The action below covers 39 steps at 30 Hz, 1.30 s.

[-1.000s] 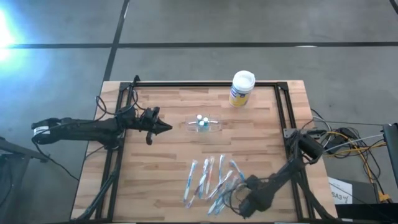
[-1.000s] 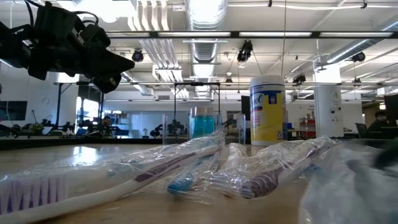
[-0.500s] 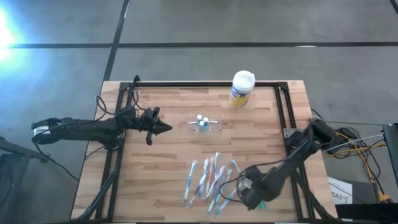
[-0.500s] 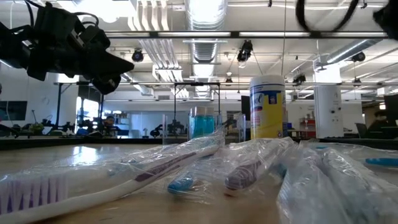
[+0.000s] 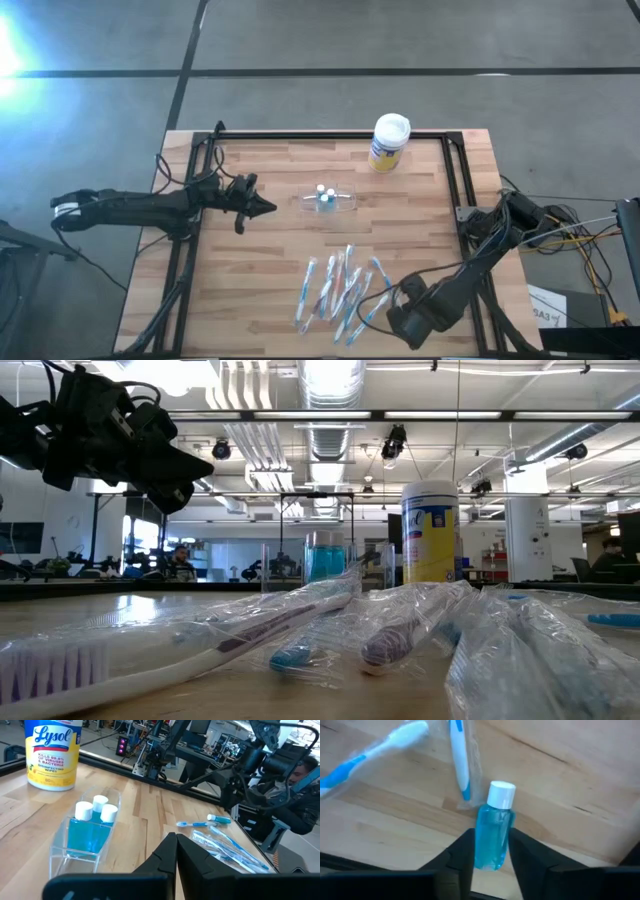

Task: Pick & Place toothbrushing station
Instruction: Put the blue mouthwash into the transparent organizer

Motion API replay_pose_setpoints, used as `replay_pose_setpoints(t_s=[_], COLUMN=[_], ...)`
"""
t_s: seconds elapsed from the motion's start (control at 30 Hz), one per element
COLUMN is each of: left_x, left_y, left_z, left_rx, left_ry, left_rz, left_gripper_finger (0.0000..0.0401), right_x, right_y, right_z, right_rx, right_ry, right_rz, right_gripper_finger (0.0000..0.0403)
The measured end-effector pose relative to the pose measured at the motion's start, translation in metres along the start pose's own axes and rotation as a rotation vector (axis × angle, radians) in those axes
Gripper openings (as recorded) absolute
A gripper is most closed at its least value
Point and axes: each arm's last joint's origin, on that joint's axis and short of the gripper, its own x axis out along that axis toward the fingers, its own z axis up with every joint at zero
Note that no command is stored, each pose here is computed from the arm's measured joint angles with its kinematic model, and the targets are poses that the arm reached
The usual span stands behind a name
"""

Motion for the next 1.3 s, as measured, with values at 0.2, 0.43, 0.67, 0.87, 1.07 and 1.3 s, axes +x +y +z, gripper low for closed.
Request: replay_pose_setpoints(t_s=[0.2, 0.43, 0.67, 0.87, 1.07, 1.3], left_x=[0.0, 0.0, 0.0, 0.0, 0.0, 0.0], left_y=[0.0, -0.001, -0.001, -0.001, -0.001, -0.001], left_z=[0.0, 0.0, 0.0, 0.0, 0.0, 0.0], left_rx=[-0.001, -0.003, -0.01, -0.009, -0.01, -0.009], left_ry=[0.002, 0.005, 0.006, 0.004, 0.004, 0.003], left_rz=[-0.002, -0.011, -0.015, -0.016, -0.016, -0.016], left_gripper_finger=[0.0014, 0.0014, 0.0016, 0.0016, 0.0015, 0.0014], right_x=[0.016, 0.032, 0.059, 0.068, 0.069, 0.06], right_y=[0.006, 0.008, 0.005, -0.001, -0.002, 0.001], right_z=[-0.004, -0.006, -0.005, -0.002, -0.001, -0.002], right_rx=[0.024, 0.042, 0.022, -0.012, -0.085, -0.182], right_ry=[0.057, 0.053, 0.13, 0.176, 0.168, 0.057], right_rz=[-0.045, -0.06, 0.012, 0.002, 0.002, 0.01], right_gripper_finger=[0.0189, 0.0226, 0.022, 0.0204, 0.0155, 0.0105])
